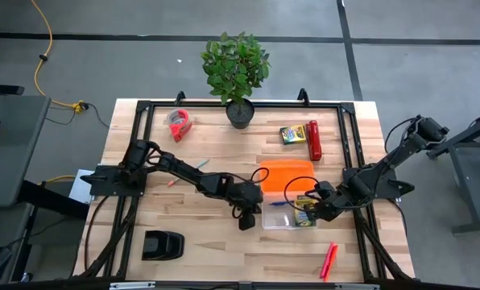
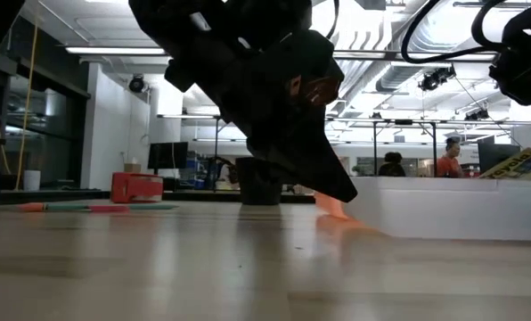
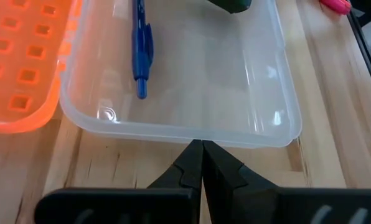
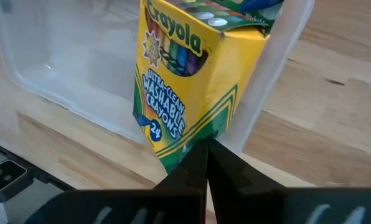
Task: Pack school essentials
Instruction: Put the left orange crayon box into the orange supply box
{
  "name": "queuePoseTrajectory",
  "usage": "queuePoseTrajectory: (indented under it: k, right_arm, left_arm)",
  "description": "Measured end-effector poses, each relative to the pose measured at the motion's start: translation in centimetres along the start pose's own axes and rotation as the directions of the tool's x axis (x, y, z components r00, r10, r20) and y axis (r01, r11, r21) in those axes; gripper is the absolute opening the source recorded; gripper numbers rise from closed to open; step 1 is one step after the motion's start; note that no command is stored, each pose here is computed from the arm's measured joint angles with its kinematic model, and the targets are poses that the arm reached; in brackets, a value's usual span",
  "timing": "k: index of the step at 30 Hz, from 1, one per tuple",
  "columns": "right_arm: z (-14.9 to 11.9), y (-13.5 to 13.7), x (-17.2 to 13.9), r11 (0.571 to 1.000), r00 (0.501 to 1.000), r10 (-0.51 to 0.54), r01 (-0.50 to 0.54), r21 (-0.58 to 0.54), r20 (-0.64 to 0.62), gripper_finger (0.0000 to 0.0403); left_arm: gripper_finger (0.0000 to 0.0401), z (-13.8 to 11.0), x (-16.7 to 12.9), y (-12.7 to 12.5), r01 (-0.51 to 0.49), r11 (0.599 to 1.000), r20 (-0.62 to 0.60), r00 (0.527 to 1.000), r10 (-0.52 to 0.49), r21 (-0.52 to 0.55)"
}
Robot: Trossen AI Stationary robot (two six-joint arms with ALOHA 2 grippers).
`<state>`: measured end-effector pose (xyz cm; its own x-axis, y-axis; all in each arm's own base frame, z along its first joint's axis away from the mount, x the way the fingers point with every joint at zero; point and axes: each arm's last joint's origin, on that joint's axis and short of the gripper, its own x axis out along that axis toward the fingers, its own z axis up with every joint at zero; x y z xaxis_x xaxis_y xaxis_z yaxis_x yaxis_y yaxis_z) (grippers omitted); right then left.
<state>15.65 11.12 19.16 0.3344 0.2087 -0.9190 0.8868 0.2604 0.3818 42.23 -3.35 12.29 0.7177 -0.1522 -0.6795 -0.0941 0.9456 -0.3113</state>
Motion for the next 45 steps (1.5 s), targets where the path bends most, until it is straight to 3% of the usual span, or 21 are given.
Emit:
queuePoseTrajectory:
  k: [8, 11, 15, 18, 28, 34, 42, 45]
  right_arm:
    - [0.0, 0.1, -0.2, 0.996, 1.000, 0.025, -0.025, -0.080, -0.005, 0.0000]
    - [0.1, -0.4, -1.4, 0.995, 0.999, -0.039, 0.038, -0.088, -0.007, 0.0000]
    - [0.8, -1.5, -4.1, 0.986, 0.982, -0.155, 0.161, -0.053, 0.108, 0.0000]
    - [1.6, -2.0, -4.8, 0.985, 0.974, -0.167, 0.172, -0.021, 0.153, 0.0000]
    - [3.6, -1.8, -1.1, 0.996, 0.980, -0.094, 0.094, 0.010, 0.178, 0.0000]
    - [4.0, -0.8, 0.1, 0.998, 0.988, -0.005, 0.013, -0.057, 0.153, 0.0000]
    - [4.3, -0.9, -0.9, 0.997, 0.976, -0.023, 0.038, -0.066, 0.215, 0.0000]
    - [4.0, 0.1, -1.9, 0.993, 0.976, 0.072, -0.051, -0.106, 0.204, 0.0000]
  left_arm:
    - [0.0000, 0.1, 0.0, 0.3, -0.010, 1.000, 0.007, 1.000, 0.010, -0.005]
    - [0.0000, 0.1, 0.0, 0.3, -0.010, 1.000, 0.007, 1.000, 0.010, -0.005]
    - [0.0000, 0.1, 0.0, 0.3, -0.011, 1.000, 0.003, 1.000, 0.011, -0.007]
    - [0.0000, 0.1, 0.0, 0.3, -0.011, 1.000, 0.003, 1.000, 0.011, -0.007]
    - [0.0000, 0.1, 0.0, 0.3, -0.012, 1.000, 0.001, 1.000, 0.012, -0.020]
    - [0.0000, 0.1, 0.0, 0.4, -0.012, 1.000, 0.002, 1.000, 0.012, -0.025]
    - [0.0000, 0.1, 0.0, 0.4, -0.013, 1.000, 0.002, 1.000, 0.013, -0.025]
    - [0.0000, 0.2, -0.1, 0.5, -0.014, 1.000, 0.004, 1.000, 0.014, -0.027]
